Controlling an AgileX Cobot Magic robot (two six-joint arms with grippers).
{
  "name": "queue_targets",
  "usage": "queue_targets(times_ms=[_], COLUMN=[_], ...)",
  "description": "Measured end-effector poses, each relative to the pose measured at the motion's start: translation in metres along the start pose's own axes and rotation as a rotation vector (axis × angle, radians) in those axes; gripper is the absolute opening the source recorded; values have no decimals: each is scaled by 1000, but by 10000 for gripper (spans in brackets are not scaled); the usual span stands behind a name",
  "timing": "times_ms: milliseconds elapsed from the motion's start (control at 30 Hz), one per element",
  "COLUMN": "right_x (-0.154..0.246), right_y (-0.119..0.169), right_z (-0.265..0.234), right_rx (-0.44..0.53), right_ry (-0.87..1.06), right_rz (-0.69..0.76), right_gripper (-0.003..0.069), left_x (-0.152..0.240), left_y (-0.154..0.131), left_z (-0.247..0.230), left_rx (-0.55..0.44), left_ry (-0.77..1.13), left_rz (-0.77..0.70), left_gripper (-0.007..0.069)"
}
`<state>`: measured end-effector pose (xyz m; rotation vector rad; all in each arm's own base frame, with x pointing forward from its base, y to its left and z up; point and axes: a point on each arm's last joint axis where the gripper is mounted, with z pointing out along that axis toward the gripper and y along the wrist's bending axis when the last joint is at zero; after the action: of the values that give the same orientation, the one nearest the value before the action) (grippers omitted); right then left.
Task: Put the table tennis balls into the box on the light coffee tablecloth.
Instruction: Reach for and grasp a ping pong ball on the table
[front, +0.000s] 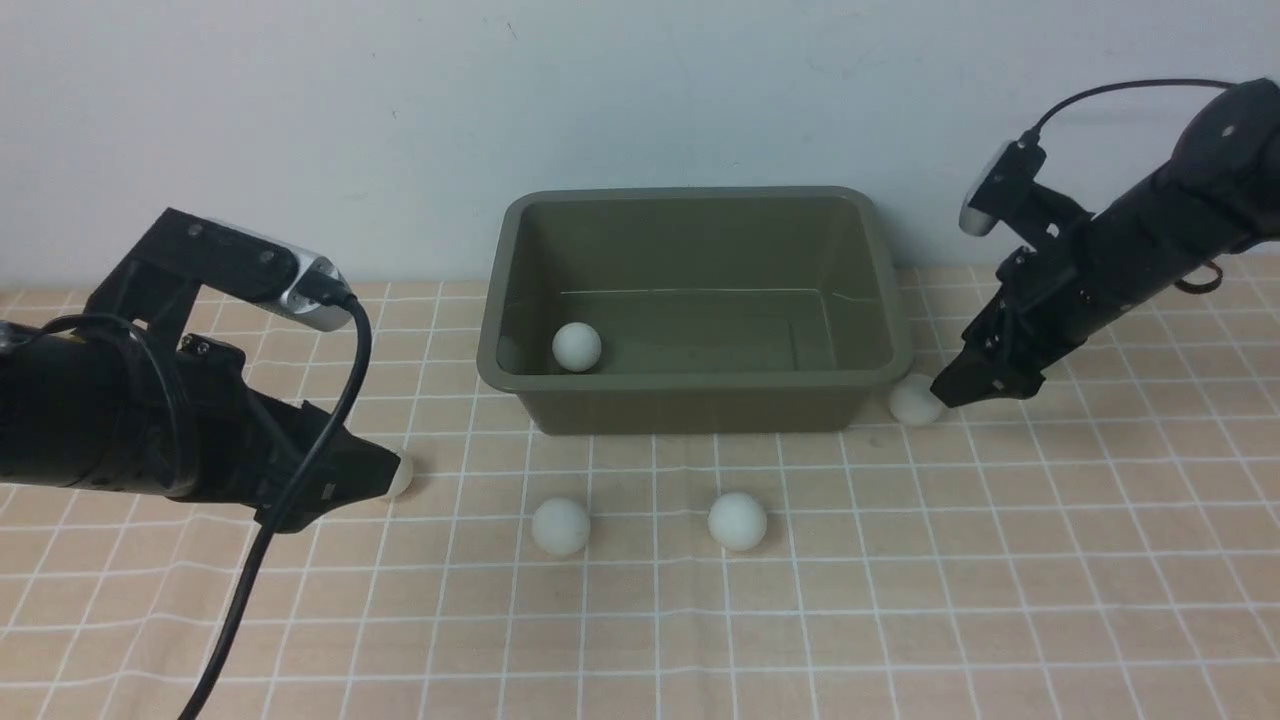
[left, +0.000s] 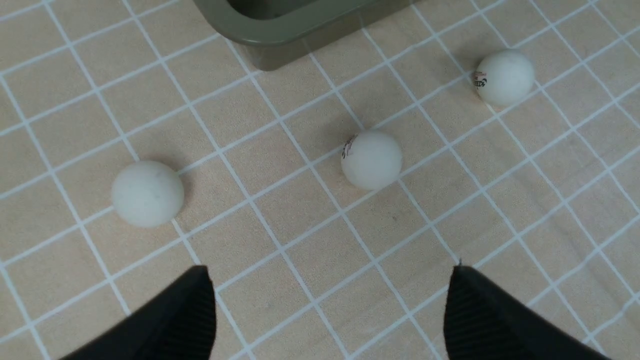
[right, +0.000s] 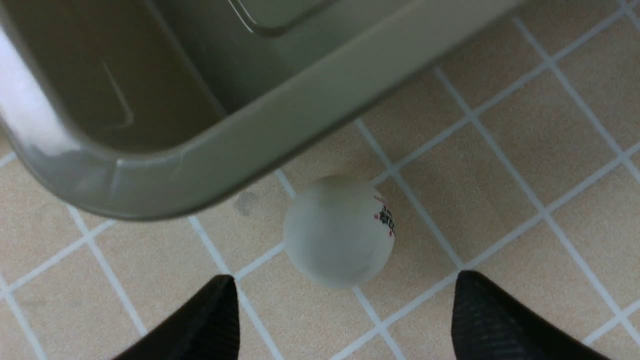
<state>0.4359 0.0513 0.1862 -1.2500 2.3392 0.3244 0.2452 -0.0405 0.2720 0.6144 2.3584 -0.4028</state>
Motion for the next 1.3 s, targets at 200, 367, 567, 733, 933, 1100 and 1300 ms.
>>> queue_targets(times_ms=[200, 367, 567, 733, 933, 1100, 1300], right_x=[6, 6, 10, 12, 14, 13, 1], right_y=[-3, -3, -5, -7, -9, -13, -30], right_z=[18, 24, 36, 44, 50, 48, -5], right_rx=[-18, -36, -39, -44, -31, 14, 112], right_ry=[-1, -33, -40, -58, -61, -67, -136], right_rz=[25, 36, 37, 57, 85, 103, 116], right_gripper=[513, 513, 513, 513, 396, 360, 360], left_x=[0, 0, 0, 0, 0, 0, 0], left_y=[0, 0, 0, 0, 0, 0, 0], left_z=[0, 0, 0, 0, 0, 0, 0], left_rx=[1, 1, 2, 2, 2, 2, 2], left_ry=[-1, -1, -1, -1, -1, -1, -1], left_rz=[-2, -2, -2, -2, -2, -2, -2], left_gripper=[552, 552, 552, 552, 552, 552, 552])
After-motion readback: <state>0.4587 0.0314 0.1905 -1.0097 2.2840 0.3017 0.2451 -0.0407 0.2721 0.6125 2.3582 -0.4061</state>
